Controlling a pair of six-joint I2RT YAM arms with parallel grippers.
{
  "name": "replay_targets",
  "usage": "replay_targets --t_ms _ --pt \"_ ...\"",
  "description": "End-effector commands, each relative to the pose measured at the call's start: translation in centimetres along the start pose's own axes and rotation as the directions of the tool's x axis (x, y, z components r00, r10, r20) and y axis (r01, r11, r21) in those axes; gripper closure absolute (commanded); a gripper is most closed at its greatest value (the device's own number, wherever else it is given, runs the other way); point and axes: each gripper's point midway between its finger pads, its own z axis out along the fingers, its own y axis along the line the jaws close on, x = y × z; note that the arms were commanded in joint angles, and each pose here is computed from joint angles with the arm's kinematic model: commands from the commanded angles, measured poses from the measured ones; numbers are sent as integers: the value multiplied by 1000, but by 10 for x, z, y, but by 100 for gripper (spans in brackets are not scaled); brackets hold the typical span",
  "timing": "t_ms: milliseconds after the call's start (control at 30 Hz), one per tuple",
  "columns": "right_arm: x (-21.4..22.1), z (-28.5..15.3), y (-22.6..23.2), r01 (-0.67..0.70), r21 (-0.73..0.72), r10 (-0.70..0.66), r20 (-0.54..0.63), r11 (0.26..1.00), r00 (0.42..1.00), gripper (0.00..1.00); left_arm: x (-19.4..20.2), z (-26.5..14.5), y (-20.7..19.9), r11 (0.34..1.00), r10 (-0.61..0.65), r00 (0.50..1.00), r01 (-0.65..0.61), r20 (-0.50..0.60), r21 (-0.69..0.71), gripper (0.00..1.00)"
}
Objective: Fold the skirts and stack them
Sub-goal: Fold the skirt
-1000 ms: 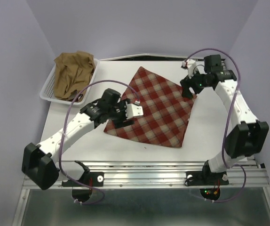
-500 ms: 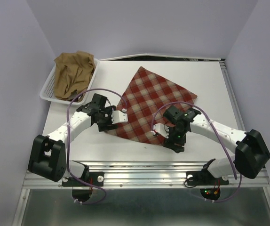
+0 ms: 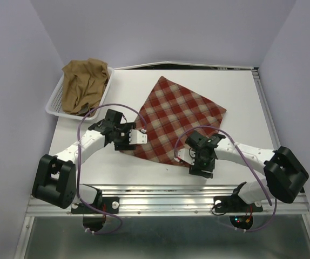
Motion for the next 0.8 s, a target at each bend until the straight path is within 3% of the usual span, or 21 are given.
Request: replay_targets --t_ms 0,133,433,600,633,767 --pt "-15 8 -20 -18 90 14 38 996 999 32 -7 0 -3 997 82 995 -81 56 -14 22" --pt "-6 20 -31 -22 150 24 -11 988 1000 38 0 7 -11 991 129 991 -130 39 22 23" --pt "-7 28 -35 -46 173 48 -5 984 999 59 14 21 -31 973 190 982 -189 8 131 26" --pt "-9 26 -36 -68 180 67 12 981 998 96 12 12 -48 953 247 968 -250 43 171 28" --pt "-12 22 -37 -75 190 71 28 979 997 99 8 2 -46 949 282 958 -286 47 135 28" --pt "-24 7 -38 -102 197 84 100 975 991 99 14 -13 -66 912 384 923 -386 40 138 28"
